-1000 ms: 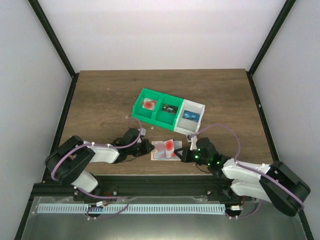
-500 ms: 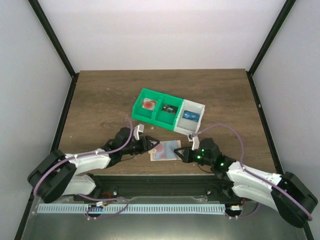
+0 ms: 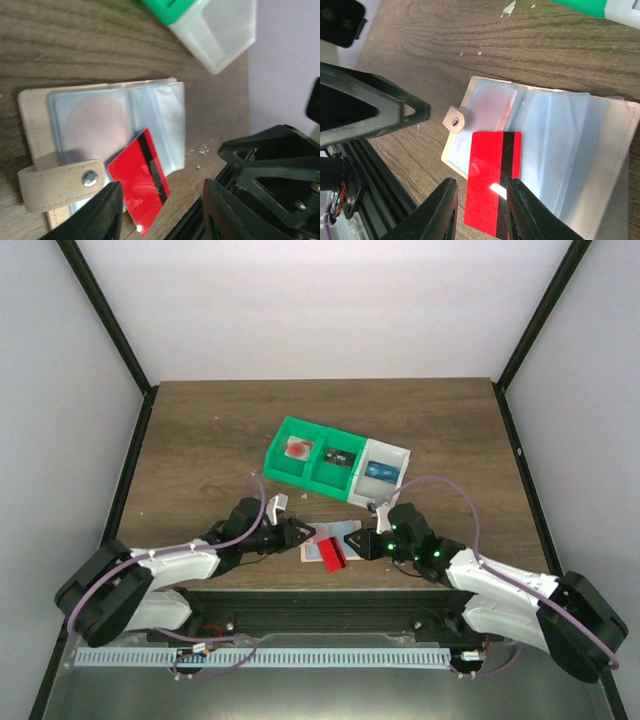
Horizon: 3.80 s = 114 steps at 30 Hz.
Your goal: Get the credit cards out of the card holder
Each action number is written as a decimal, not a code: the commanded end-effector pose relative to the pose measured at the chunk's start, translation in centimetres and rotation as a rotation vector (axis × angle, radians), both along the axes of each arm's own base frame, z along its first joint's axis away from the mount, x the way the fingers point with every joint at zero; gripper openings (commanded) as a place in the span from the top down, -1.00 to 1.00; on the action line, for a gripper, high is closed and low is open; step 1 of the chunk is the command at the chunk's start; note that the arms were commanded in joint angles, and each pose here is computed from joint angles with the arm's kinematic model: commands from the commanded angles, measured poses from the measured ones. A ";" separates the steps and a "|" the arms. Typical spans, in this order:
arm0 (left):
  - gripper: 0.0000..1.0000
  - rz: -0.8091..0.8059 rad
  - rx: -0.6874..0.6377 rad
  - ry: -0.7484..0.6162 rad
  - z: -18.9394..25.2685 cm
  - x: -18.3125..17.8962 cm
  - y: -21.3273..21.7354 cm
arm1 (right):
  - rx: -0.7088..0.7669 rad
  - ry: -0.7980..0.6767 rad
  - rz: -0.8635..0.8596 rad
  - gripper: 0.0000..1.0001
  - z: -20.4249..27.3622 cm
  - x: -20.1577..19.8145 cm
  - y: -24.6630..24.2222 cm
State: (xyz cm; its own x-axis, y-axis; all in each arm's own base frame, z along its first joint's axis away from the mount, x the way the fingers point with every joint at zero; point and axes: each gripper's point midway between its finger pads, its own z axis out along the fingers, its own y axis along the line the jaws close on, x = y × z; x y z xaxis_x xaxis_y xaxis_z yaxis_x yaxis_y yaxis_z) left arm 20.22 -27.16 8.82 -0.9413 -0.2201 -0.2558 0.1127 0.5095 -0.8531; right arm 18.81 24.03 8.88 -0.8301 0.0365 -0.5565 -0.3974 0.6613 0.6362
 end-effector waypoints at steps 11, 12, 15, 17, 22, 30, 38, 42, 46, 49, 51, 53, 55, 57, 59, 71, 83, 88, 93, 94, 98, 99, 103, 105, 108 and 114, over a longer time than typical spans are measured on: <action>1.00 -0.135 -0.016 0.036 -2.2 -0.1 -4.6 | 0.064 0.281 0.054 0.16 -2.6 -3.4 0.8; 1.00 -0.136 -0.016 0.038 -2.3 0.1 -4.8 | 0.076 0.289 0.054 0.17 -2.6 -3.6 0.8; 1.00 -0.131 0.014 0.025 -2.5 0.6 -5.0 | 0.084 0.315 0.025 0.17 -3.1 -3.9 0.3; 1.00 -0.116 0.047 0.014 -2.6 0.9 -4.7 | 0.082 0.329 -0.003 0.16 -3.7 -4.2 -0.3; 1.00 -0.083 0.152 -0.008 -3.0 1.4 -3.6 | 0.106 0.354 -0.034 0.15 -4.5 -4.5 -0.7; 1.00 -0.100 0.271 0.023 -5.3 0.2 -2.7 | 0.116 0.375 -0.042 0.08 -5.1 -4.8 -0.2; 1.00 -0.102 0.317 0.029 -7.0 0.2 -2.2 | 0.103 0.400 -0.052 -0.03 -5.8 -5.0 0.5; 1.00 -0.090 0.362 0.043 -7.9 0.1 -1.5 | 0.114 0.394 -0.078 -0.15 -5.7 -4.4 0.6; 1.00 -0.082 0.376 0.046 -8.1 0.1 -1.2 | 0.147 0.405 -0.075 -0.16 -5.6 -4.4 1.0; 1.00 -0.076 0.375 0.052 -8.2 0.0 -1.0 | 0.179 0.411 -0.052 -0.05 -5.3 -4.6 1.6; 1.00 -0.075 0.372 0.057 -8.3 -0.2 -1.0 | 0.185 0.426 -0.047 0.02 -5.6 -4.7 1.8; 1.00 -0.070 0.367 0.062 -8.5 -0.2 -0.9 | 0.196 0.430 -0.042 0.06 -5.6 -4.8 1.9; 1.00 -0.069 0.361 0.066 -8.5 -0.3 -1.0 | 0.204 0.434 -0.034 0.12 -5.6 -4.8 2.1; 1.00 -0.067 0.354 0.068 -8.5 -0.4 -1.0 | 0.211 0.430 -0.029 0.24 -5.5 -4.7 2.3; 1.00 -0.066 0.349 0.068 -8.3 -0.3 -1.1 | 0.214 0.423 -0.034 0.43 -5.4 -4.6 2.3; 0.76 -0.043 0.281 -0.110 -2.0 1.7 -2.0 | 0.257 0.353 0.008 0.99 -2.3 -4.6 2.4; 0.27 -0.187 0.260 -1.089 15.3 -1.3 -2.4 | 0.280 0.314 0.147 0.99 5.4 -4.3 1.7; 0.23 -0.352 0.282 -1.390 17.8 -4.8 -3.3 | 0.360 0.378 0.283 0.99 9.0 -5.5 3.0; 0.23 -0.479 0.382 -1.575 17.5 -6.8 -3.1 | 0.389 0.409 0.296 0.99 11.7 -5.4 3.0; 0.23 -0.500 0.382 -1.600 17.6 -7.3 -2.9 | 0.391 0.418 0.290 0.99 12.0 -5.3 2.9; 0.18 -0.551 0.366 -1.702 18.6 -9.0 -1.7 | 0.455 0.496 0.295 0.99 12.8 -5.9 2.5; 0.16 -0.555 0.362 -1.728 19.0 -9.4 -1.3 | 0.477 0.520 0.304 0.99 13.0 -6.1 2.5; 0.14 -0.603 0.404 -1.782 18.2 -9.9 -0.3 | 0.554 0.576 0.335 0.99 14.6 -6.9 2.5; 0.14 -0.637 0.430 -1.795 17.6 -10.0 -0.1 | 0.572 0.579 0.352 0.99 15.3 -7.1 2.4; 0.14 -0.693 0.455 -1.803 16.9 -10.1 -0.2 | 0.586 0.590 0.373 0.99 16.0 -7.5 2.4; 0.15 -0.741 0.472 -1.815 16.0 -10.2 -0.5 | 0.604 0.610 0.386 0.99 16.3 -7.9 2.3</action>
